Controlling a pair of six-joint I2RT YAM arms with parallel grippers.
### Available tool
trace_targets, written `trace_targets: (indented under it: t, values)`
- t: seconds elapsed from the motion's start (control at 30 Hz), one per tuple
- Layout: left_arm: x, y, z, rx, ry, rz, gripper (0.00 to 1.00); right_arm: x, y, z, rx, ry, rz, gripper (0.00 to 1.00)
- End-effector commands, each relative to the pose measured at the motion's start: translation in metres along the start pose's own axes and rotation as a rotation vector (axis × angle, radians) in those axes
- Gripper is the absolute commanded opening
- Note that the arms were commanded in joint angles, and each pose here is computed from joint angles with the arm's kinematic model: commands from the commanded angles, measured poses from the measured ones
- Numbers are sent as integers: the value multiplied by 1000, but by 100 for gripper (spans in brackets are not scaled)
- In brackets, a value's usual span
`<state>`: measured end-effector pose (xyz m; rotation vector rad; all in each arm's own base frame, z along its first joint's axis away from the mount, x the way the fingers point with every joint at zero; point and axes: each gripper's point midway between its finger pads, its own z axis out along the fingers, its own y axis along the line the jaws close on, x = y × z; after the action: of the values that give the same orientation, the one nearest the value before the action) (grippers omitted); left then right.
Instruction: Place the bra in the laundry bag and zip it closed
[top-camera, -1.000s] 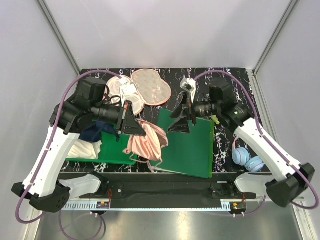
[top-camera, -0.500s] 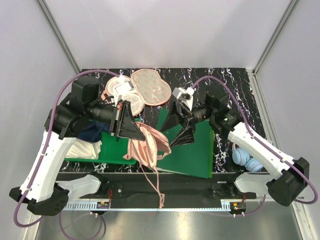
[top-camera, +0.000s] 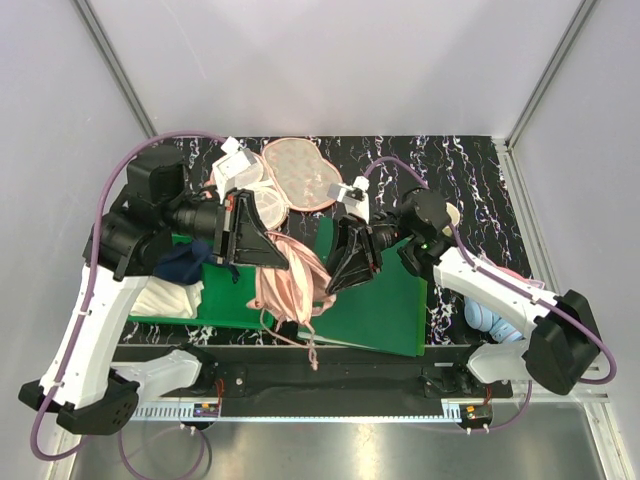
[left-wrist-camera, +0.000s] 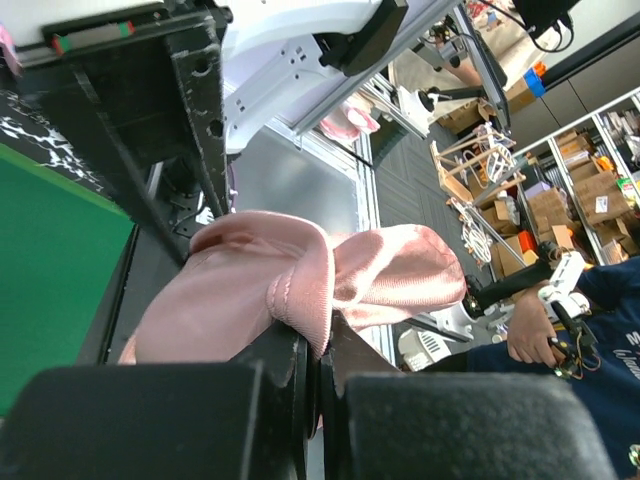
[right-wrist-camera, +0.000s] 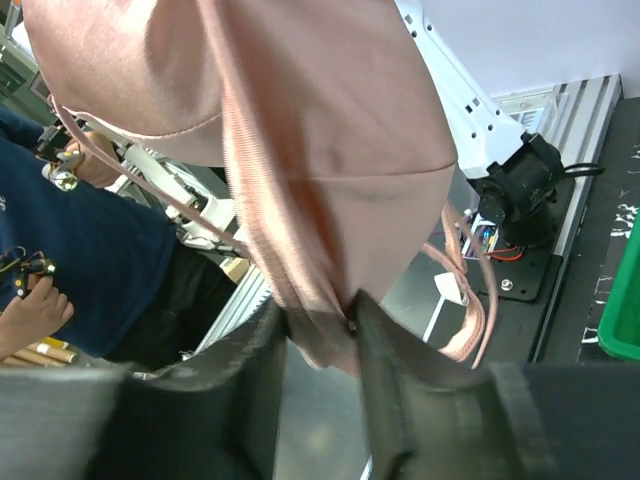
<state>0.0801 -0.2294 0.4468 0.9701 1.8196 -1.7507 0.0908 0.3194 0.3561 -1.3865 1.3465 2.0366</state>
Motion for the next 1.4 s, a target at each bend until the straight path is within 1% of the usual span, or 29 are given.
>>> trace_targets:
  t: [0.0, 0.07, 0.1, 0.13, 0.17, 0.2, 0.23, 0.27, 0.3, 0.33, 0.37, 0.4, 0.43, 0.47, 0.5, 0.53, 0.57, 0.6, 0.77, 0.83, 0.87, 0.9, 0.97, 1.0, 1.03, 1.07, 1.1, 1.17, 1.37]
  values:
    - [-5, -15, -7, 31, -24, 61, 0, -5, 11, 2, -1, 1, -13, 27]
    - [-3, -10, -8, 14, -33, 55, 0, -9, 11, 2, 13, 2, -56, 16]
    - [-4, -5, -11, -17, -55, 57, 0, -5, 10, 1, 35, 6, -3, 2]
    - [-3, 1, -12, -43, -67, 53, 0, -7, 10, 0, 49, 8, -8, 0]
    - [-1, 7, -14, -73, -76, 45, 0, -10, 1, 0, 92, -3, -101, 0]
    - [-2, 23, -16, -162, -107, 37, 0, 5, -11, -4, 174, 19, 31, 0]
    - [2, 33, -19, -221, -109, 67, 0, -3, -14, -7, 242, 23, -3, 0]
    - [13, 46, -22, -294, -92, 5, 0, -7, -40, -16, 388, 31, -112, 0]
    - [15, 77, -32, -460, -98, -6, 0, 9, -54, -28, 507, 80, -41, 0]
    - [21, 93, -35, -524, -71, -46, 0, -3, -64, -38, 616, 83, -76, 0]
    - [35, 105, -39, -578, -31, -107, 0, -8, -92, -64, 813, 114, -150, 0]
    - [38, 130, -55, -744, -37, -119, 0, 0, -108, -78, 903, 164, -125, 0]
    - [39, 141, -61, -803, -35, -135, 0, -13, -115, -89, 974, 178, -167, 0]
    - [41, 154, -66, -852, -31, -154, 0, -12, -140, -113, 1114, 241, -195, 0]
    - [42, 174, -85, -1015, -67, -204, 0, -19, -149, -125, 1186, 260, -223, 0]
    - [35, 185, -89, -1053, -98, -190, 0, -35, -155, -138, 1262, 279, -286, 0]
    - [33, 193, -91, -1079, -105, -188, 0, -39, -175, -167, 1422, 320, -288, 0]
    - [32, 208, -104, -1177, -140, -204, 0, -45, -181, -174, 1458, 337, -305, 0]
    - [0, 244, -142, -1426, -319, -180, 0, -105, -213, -239, 1724, 435, -483, 0]
    - [-19, 260, -141, -1436, -401, -187, 0, -132, -217, -252, 1778, 435, -549, 0]
    - [-24, 272, -139, -1448, -422, -217, 0, -136, -233, -265, 1808, 432, -542, 0]
    - [-38, 279, -138, -1442, -469, -212, 0, -161, -228, -269, 1829, 391, -586, 0]
    - [-51, 293, -132, -1442, -504, -223, 0, -169, -250, -277, 1846, 415, -609, 0]
    - [-62, 311, -126, -1447, -506, -224, 0, -191, -244, -281, 1878, 388, -658, 0]
    - [-68, 318, -123, -1447, -505, -221, 0, -188, -261, -289, 1909, 408, -641, 0]
    - [-72, 327, -118, -1457, -502, -222, 0, -208, -254, -294, 1936, 361, -671, 0]
    - [-75, 345, -113, -1472, -488, -237, 0, -210, -258, -296, 1936, 358, -678, 0]
    - [-91, 354, -107, -1468, -528, -250, 0, -220, -270, -300, 1962, 322, -706, 0]
    - [-89, 406, -78, -1392, -587, -411, 0, -230, -306, -311, 2030, 307, -750, 0]
